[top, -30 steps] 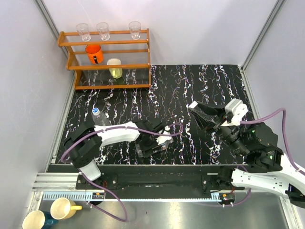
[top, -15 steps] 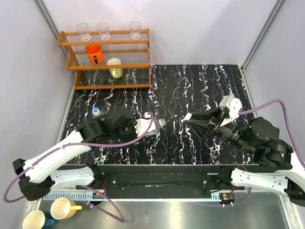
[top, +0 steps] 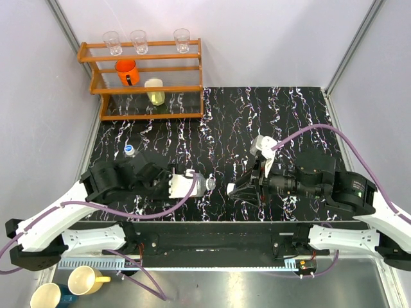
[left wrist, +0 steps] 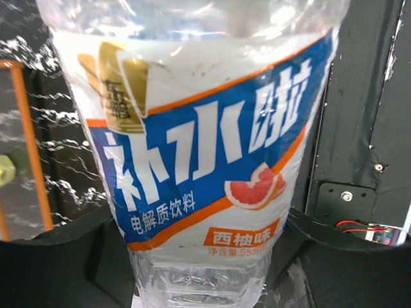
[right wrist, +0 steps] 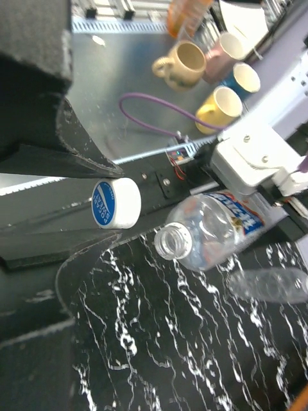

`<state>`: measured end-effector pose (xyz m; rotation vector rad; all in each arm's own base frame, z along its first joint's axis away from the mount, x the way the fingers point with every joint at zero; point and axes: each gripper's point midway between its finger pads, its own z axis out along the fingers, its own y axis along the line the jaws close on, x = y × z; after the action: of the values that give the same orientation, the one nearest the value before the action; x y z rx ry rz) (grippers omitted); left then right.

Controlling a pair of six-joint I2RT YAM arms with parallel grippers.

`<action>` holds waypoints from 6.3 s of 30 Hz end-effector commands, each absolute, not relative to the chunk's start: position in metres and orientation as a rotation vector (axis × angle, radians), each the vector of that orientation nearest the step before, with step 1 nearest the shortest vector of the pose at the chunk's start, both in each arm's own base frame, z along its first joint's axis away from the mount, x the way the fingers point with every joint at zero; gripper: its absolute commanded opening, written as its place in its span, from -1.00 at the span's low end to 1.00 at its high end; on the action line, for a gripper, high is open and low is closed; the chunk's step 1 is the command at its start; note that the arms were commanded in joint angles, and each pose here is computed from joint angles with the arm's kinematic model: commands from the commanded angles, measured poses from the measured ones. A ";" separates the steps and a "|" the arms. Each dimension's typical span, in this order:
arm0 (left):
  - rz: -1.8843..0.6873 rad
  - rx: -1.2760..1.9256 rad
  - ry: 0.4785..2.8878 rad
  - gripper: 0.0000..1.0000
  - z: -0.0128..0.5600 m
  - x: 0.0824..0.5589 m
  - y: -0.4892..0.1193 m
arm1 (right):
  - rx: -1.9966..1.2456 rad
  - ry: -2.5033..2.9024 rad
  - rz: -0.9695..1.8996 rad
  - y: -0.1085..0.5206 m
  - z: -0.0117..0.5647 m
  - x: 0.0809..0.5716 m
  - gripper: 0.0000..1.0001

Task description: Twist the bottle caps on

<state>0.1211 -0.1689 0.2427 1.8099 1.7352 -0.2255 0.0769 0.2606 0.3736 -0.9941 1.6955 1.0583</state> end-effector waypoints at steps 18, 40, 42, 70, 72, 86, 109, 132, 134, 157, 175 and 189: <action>-0.276 1.957 1.427 0.13 0.289 0.107 -0.196 | -1.152 1.727 1.170 0.286 0.380 0.056 -0.61; -0.297 1.870 1.499 0.09 0.295 0.112 -0.205 | -1.080 1.732 1.048 0.282 0.373 0.078 -0.66; -0.296 1.866 1.500 0.08 0.296 0.112 -0.206 | -1.090 1.736 1.049 0.284 0.370 0.078 -0.66; -0.190 1.687 1.600 0.03 0.300 0.141 -0.208 | -1.124 1.779 1.078 0.293 0.359 0.072 -0.72; -0.197 1.640 1.619 0.04 0.304 0.145 -0.211 | -1.094 1.758 1.075 0.296 0.363 0.076 -0.73; -0.264 1.588 1.672 0.04 0.303 0.142 -0.214 | -1.059 1.712 1.078 0.310 0.365 0.085 -0.76; -0.327 1.707 1.563 0.08 0.319 0.127 -0.229 | -0.993 1.662 1.133 0.324 0.376 0.089 -0.78; -0.372 1.584 1.476 -0.01 0.365 0.130 -0.233 | -0.774 1.639 1.394 0.338 0.378 0.080 -0.78; -0.390 1.530 1.495 -0.05 0.372 0.133 -0.234 | -0.730 1.621 1.389 0.335 0.381 0.085 -0.78; -0.239 1.560 1.493 -0.02 0.356 0.147 -0.219 | -0.493 1.965 1.370 0.343 0.377 0.096 -0.86; -0.009 1.341 1.509 -0.05 0.367 0.188 -0.205 | -0.017 2.058 1.513 0.351 0.398 0.115 -0.85; -0.297 1.314 1.580 -0.05 0.368 0.158 -0.212 | -0.089 1.786 1.446 0.308 0.478 0.123 0.99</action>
<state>0.1663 -0.1981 0.3383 1.4427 1.6201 -0.1103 0.1293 0.3256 0.4165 -0.0285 1.9603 1.3915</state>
